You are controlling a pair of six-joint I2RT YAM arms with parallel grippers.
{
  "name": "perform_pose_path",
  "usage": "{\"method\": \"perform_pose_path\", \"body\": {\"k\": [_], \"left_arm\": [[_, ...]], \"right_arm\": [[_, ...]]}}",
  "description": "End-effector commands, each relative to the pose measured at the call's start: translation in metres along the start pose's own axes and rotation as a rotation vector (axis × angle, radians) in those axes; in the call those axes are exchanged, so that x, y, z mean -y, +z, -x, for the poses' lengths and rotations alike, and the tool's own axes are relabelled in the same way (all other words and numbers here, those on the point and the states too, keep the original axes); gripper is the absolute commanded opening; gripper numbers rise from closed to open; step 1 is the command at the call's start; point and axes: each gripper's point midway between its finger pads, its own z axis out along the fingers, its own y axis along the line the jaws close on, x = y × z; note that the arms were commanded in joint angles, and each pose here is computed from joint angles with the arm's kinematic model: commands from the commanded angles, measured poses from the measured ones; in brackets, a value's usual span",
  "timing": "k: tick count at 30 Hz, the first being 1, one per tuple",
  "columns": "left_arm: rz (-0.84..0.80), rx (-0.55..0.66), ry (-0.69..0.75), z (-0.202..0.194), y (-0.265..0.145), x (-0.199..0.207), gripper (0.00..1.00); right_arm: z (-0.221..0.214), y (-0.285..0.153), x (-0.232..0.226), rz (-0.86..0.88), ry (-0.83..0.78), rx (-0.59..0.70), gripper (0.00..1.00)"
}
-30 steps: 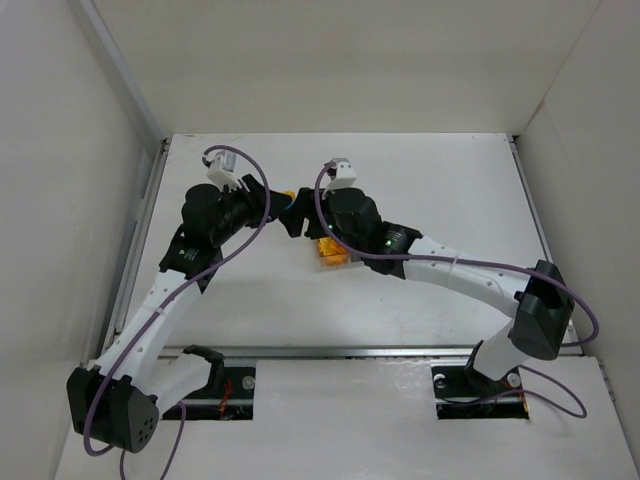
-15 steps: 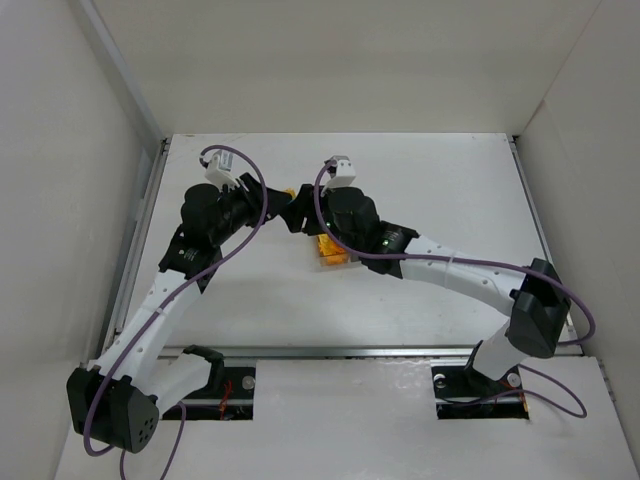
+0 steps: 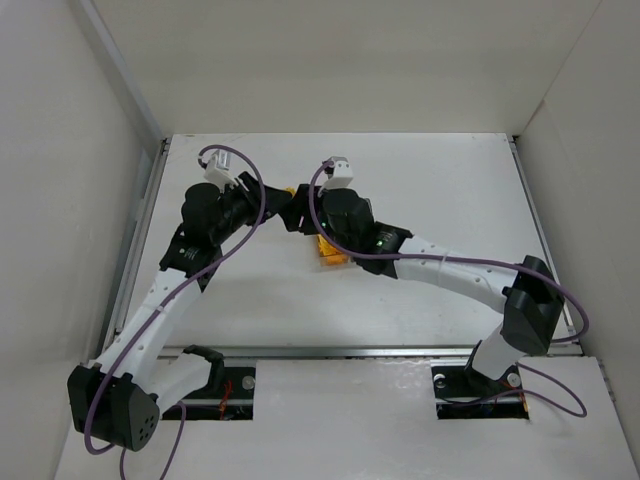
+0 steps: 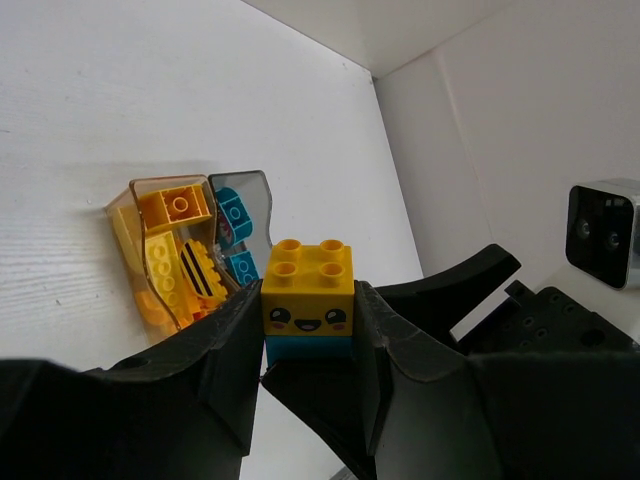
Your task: Sort the legos into containers by color
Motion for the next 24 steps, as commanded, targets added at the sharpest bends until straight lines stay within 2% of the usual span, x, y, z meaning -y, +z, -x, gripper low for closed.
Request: {"method": "perform_pose_path", "body": {"k": [1, 7, 14, 17, 19, 20, 24], "left_arm": [[-0.036, -0.056, -0.021, -0.010, -0.004, 0.010, 0.00], [-0.073, -0.068, -0.035, -0.011, -0.005, 0.018, 0.00], [-0.100, -0.083, -0.040, -0.012, -0.003, 0.023, 0.00], [-0.117, -0.085, -0.036, -0.012, -0.004, 0.026, 0.00], [-0.123, -0.091, -0.026, -0.013, -0.004, 0.027, 0.00], [-0.123, -0.091, -0.026, -0.013, -0.004, 0.027, 0.00], [-0.117, -0.110, -0.033, -0.019, -0.005, 0.023, 0.00]], "right_arm": [[0.058, -0.008, -0.033, 0.100, 0.118, 0.207, 0.60], [0.070, -0.023, -0.031, 0.127, 0.154, 0.267, 0.59], [0.076, -0.031, -0.045, 0.204, 0.083, 0.276, 0.59], [0.079, -0.035, -0.046, 0.214, 0.089, 0.290, 0.56], [0.078, -0.034, -0.043, 0.204, 0.092, 0.296, 0.49], [0.084, -0.038, -0.043, 0.203, 0.098, 0.311, 0.40], [0.086, -0.040, -0.039, 0.185, 0.092, 0.322, 0.18]]}}
